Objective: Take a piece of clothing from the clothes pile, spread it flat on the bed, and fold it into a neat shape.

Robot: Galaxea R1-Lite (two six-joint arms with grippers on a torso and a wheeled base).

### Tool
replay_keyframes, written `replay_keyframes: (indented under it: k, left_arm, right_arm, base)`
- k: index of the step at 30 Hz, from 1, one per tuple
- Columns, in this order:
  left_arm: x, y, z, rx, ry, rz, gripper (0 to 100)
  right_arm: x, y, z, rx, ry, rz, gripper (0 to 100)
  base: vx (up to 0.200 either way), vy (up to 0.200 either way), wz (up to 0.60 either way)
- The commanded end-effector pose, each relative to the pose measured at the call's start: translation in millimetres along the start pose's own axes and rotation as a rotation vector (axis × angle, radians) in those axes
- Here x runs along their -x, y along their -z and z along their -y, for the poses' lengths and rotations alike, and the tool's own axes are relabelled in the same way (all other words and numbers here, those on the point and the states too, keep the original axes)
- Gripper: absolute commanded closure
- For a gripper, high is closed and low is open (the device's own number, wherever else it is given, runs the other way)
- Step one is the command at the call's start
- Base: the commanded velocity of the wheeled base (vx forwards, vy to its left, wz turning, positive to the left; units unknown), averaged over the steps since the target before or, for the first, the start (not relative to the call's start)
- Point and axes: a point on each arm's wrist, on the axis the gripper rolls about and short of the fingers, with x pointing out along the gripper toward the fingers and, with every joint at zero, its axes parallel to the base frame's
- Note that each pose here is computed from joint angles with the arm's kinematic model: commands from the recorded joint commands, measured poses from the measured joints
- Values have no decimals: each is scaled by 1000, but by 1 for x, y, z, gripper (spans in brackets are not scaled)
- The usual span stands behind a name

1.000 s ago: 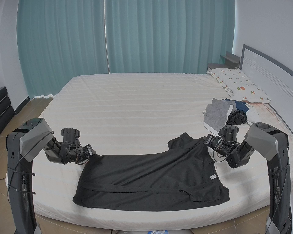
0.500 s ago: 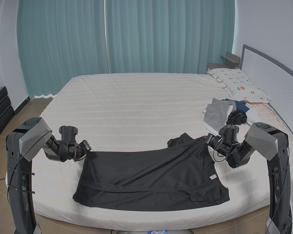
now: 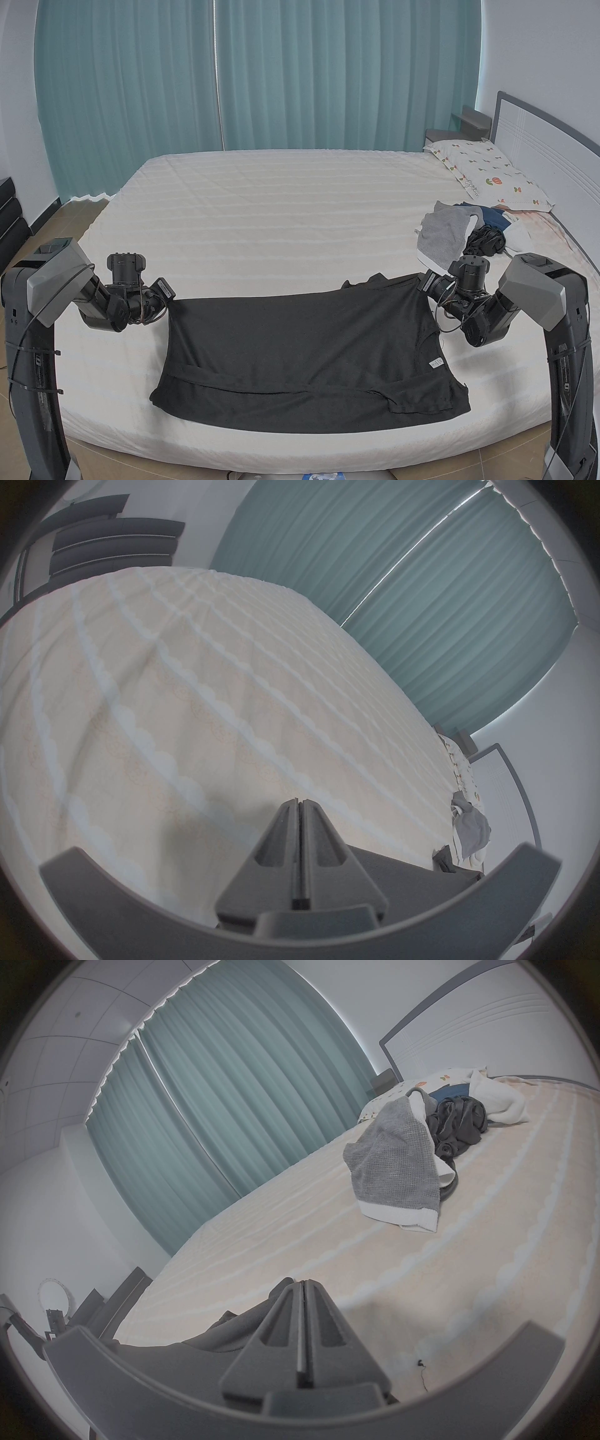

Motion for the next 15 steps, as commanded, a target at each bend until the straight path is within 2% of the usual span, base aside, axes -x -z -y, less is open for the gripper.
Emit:
replay_keyframes:
  k: [1,8,15]
  left_arm:
    - [11,-9,3,4,11,19,100]
    - [13,-8,3,3,11,16,100]
    - [19,-7,3,2,27,-6,100]
  right_arm:
    - [-3,7,2,1,-5,-1,100]
    - [-4,3,0,3,-22,32,100]
    - [3,0,2,-1,-42,4,100]
  base:
    - [0,0,0]
    - [0,0,0]
    - [0,0,0]
